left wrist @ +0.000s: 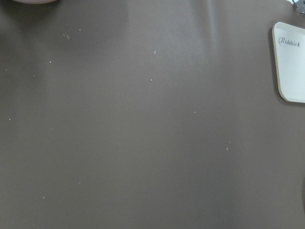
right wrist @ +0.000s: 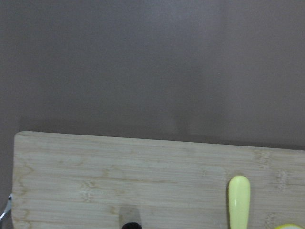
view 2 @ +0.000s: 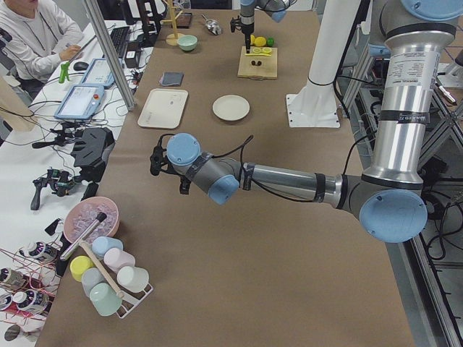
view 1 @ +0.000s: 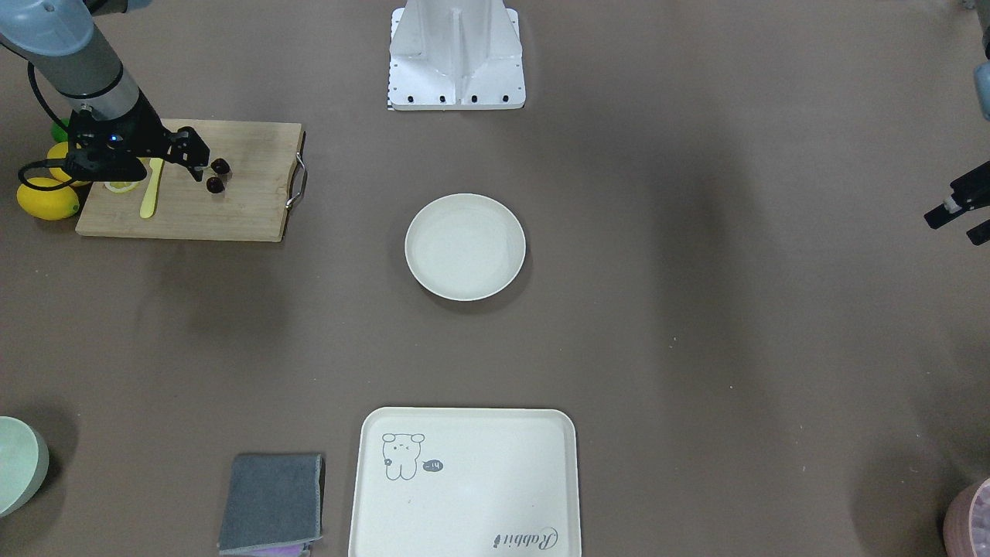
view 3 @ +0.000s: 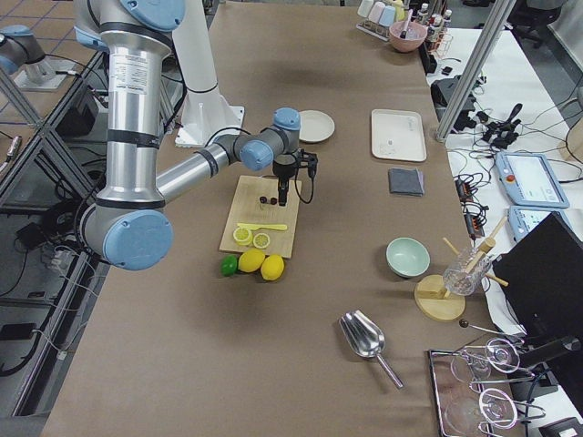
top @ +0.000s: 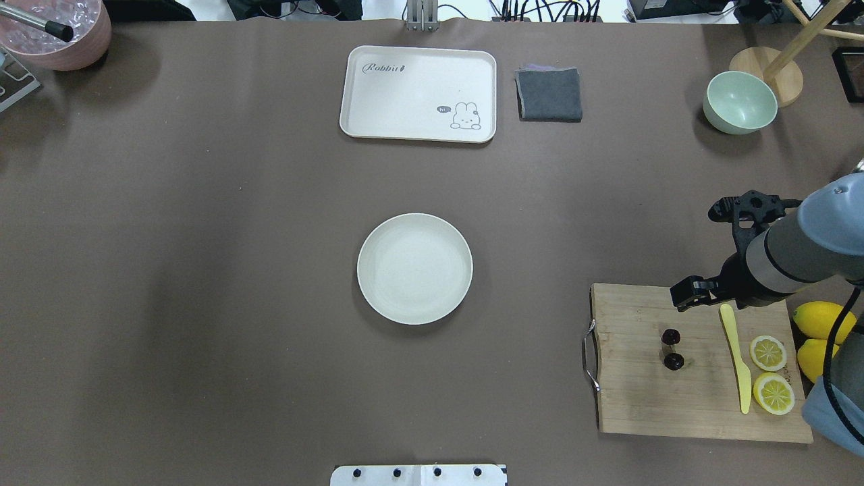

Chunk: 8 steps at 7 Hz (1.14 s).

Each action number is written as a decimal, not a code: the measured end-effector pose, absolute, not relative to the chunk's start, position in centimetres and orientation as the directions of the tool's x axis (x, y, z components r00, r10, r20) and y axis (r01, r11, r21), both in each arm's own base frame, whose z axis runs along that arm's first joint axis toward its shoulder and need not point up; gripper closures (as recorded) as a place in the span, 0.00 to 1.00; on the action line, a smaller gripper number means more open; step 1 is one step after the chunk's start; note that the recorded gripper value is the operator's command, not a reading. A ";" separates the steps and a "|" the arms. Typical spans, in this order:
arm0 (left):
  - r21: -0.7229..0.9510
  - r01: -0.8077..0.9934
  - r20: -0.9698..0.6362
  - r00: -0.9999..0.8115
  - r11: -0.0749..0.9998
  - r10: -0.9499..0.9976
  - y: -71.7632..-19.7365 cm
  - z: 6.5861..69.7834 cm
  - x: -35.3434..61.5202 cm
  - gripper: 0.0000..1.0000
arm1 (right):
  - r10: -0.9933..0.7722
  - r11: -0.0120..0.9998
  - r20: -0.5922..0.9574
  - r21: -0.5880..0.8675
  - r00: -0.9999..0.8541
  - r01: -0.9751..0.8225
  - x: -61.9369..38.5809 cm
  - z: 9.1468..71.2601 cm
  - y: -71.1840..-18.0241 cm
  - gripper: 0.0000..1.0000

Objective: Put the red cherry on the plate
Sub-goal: 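Move the right gripper over the cherries on the cutting board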

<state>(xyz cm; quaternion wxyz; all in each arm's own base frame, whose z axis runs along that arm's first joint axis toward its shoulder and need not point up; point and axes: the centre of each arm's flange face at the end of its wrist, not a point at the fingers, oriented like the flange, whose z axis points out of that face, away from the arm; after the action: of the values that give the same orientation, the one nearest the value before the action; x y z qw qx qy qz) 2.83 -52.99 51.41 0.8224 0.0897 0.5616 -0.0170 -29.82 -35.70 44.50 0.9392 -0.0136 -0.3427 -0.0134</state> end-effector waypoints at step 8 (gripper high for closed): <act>0.129 0.133 -0.926 0.370 0.983 0.072 -52.5 51.4 2.5 0.02 | -0.008 1.000 0.658 0.010 0.753 0.002 -35.2 44.9 -31.4 0.21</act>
<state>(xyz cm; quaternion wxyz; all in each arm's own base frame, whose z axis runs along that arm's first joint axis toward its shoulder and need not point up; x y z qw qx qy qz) 2.55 -52.55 51.42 0.8226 0.0914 0.5610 -0.0188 -35.15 -31.43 44.93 0.9362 0.0045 -0.3513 -0.0026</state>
